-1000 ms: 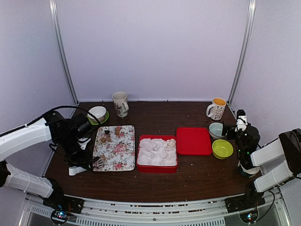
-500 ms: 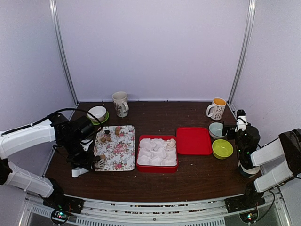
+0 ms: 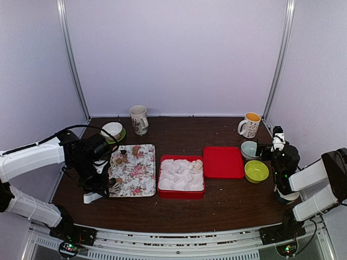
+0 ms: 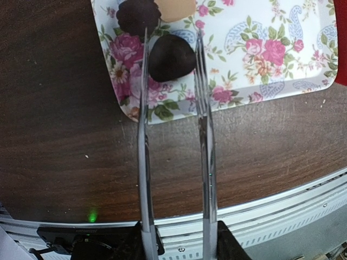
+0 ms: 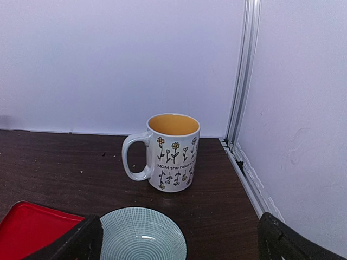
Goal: Pack the chocolate
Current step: Pick up the fake chocolate from the plate.
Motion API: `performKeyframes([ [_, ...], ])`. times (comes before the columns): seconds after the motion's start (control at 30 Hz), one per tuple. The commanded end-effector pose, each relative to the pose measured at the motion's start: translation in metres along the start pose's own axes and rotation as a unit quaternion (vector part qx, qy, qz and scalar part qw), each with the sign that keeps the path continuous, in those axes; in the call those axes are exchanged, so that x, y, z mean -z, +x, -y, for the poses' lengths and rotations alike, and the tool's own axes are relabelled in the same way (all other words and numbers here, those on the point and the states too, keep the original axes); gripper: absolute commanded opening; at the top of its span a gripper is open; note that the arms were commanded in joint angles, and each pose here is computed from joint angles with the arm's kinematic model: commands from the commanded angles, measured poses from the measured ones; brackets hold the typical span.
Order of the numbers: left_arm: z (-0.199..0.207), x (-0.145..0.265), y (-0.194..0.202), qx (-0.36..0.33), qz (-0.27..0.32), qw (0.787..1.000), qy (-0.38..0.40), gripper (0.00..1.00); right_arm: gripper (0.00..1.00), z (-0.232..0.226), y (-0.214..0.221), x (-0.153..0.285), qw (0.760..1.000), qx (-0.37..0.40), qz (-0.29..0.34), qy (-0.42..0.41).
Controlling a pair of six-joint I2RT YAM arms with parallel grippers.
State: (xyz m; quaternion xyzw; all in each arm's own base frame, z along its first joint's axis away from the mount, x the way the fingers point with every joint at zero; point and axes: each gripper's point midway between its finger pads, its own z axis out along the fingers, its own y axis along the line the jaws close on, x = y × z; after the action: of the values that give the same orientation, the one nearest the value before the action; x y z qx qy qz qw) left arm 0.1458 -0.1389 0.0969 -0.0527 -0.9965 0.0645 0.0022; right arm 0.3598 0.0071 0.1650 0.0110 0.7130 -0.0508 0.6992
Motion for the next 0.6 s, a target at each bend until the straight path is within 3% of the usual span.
performKeyframes([
  [0.0,0.002,0.012,-0.002,0.006,0.017,1.0,0.013,0.33,1.0,0.001,-0.011,-0.003,1.0,-0.004,0.016,0.002],
  [0.57,0.027,0.049,-0.016,-0.002,0.093,0.991,0.094,0.28,1.0,0.002,-0.011,-0.003,1.0,-0.004,0.015,0.002],
])
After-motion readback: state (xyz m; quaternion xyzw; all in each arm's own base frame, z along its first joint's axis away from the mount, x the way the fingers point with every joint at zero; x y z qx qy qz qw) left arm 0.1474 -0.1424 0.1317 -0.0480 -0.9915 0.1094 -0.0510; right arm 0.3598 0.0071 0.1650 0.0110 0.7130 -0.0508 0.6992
